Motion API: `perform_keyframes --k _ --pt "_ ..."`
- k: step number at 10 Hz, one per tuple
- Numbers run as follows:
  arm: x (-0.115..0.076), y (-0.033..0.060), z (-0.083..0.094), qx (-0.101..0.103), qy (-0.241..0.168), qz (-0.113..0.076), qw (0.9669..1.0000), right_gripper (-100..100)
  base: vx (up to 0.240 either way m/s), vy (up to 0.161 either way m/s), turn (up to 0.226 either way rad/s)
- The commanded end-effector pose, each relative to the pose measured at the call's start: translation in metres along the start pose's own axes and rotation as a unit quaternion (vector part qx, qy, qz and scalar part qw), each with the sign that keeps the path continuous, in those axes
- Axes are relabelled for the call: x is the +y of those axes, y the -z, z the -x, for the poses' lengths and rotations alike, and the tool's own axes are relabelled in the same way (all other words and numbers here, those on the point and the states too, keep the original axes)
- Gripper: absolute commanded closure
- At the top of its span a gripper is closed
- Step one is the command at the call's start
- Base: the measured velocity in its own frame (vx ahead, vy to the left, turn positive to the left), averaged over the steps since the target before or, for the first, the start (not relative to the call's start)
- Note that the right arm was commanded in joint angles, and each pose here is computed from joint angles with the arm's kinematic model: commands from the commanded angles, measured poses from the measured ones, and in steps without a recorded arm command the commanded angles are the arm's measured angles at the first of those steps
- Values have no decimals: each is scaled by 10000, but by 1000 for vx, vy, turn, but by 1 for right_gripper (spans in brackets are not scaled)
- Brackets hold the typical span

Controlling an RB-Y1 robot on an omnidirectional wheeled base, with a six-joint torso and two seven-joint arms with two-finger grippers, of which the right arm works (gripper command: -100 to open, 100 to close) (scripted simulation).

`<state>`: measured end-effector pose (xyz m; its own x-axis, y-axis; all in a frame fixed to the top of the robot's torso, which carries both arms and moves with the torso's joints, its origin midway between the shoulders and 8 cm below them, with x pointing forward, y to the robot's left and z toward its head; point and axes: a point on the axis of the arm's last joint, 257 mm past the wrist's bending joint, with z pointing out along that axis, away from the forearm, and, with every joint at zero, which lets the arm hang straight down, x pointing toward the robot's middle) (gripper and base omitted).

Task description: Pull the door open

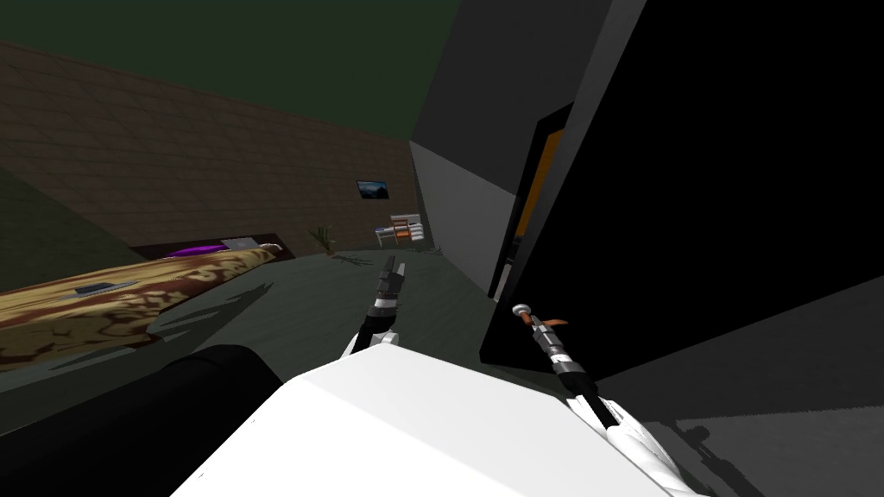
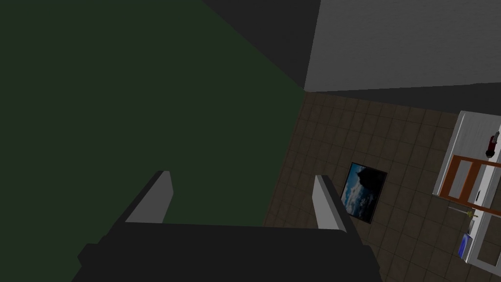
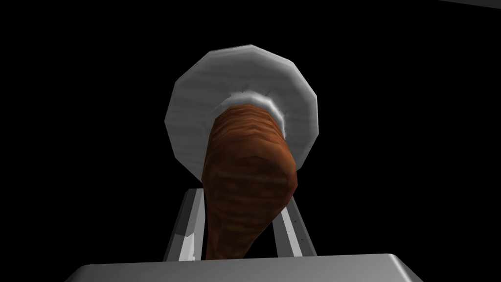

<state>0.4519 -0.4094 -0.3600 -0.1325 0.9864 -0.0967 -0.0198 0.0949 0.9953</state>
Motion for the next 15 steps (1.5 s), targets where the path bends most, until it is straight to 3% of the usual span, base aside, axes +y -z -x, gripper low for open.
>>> perform_keyframes --k 1,6,7,15 --pt "-6 10 14 -8 12 -12 10000 100 0 0 0" --pt "-6 10 14 -8 12 -12 10000 100 0 -1 -1" --pt "2 100 48 62 6 6 10000 100 2 5 14" --pt "2 100 48 62 6 6 10000 100 0 -1 -2"
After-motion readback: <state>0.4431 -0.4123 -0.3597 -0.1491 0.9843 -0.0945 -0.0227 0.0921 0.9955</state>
